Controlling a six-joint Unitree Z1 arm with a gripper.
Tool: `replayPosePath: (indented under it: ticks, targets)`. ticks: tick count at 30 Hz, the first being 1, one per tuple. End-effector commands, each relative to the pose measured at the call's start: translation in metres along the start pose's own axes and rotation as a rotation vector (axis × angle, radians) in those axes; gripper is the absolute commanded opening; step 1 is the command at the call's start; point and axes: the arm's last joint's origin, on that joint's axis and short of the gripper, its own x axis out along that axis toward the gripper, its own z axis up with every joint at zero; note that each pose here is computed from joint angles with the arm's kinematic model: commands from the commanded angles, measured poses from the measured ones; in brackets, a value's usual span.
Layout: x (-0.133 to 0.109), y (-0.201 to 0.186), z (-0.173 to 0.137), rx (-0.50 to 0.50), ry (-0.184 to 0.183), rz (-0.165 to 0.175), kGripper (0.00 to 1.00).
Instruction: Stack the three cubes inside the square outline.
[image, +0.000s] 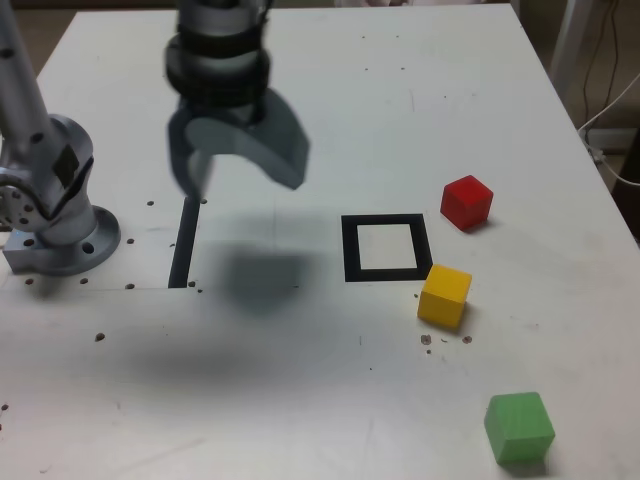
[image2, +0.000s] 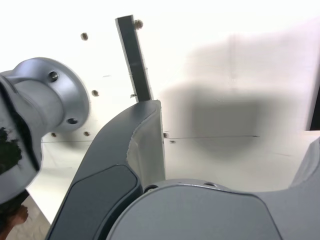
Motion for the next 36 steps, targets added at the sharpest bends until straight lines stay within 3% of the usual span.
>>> replayPosePath:
  ticks: [1, 10, 19, 22, 29, 36]
  targets:
    - [-0.009, 0.001, 0.013, 0.002, -0.008, 0.004, 0.99]
    - [-0.045, 0.003, 0.062, -0.056, -0.057, -0.012, 0.99]
    - [-0.055, 0.019, 0.109, -0.167, -0.070, -0.057, 0.99]
    - [-0.052, 0.027, 0.124, -0.221, -0.056, -0.067, 0.99]
    - [-0.040, 0.043, 0.150, -0.339, 0.014, -0.080, 0.99]
    - [-0.023, 0.049, 0.174, -0.396, 0.054, -0.114, 0.99]
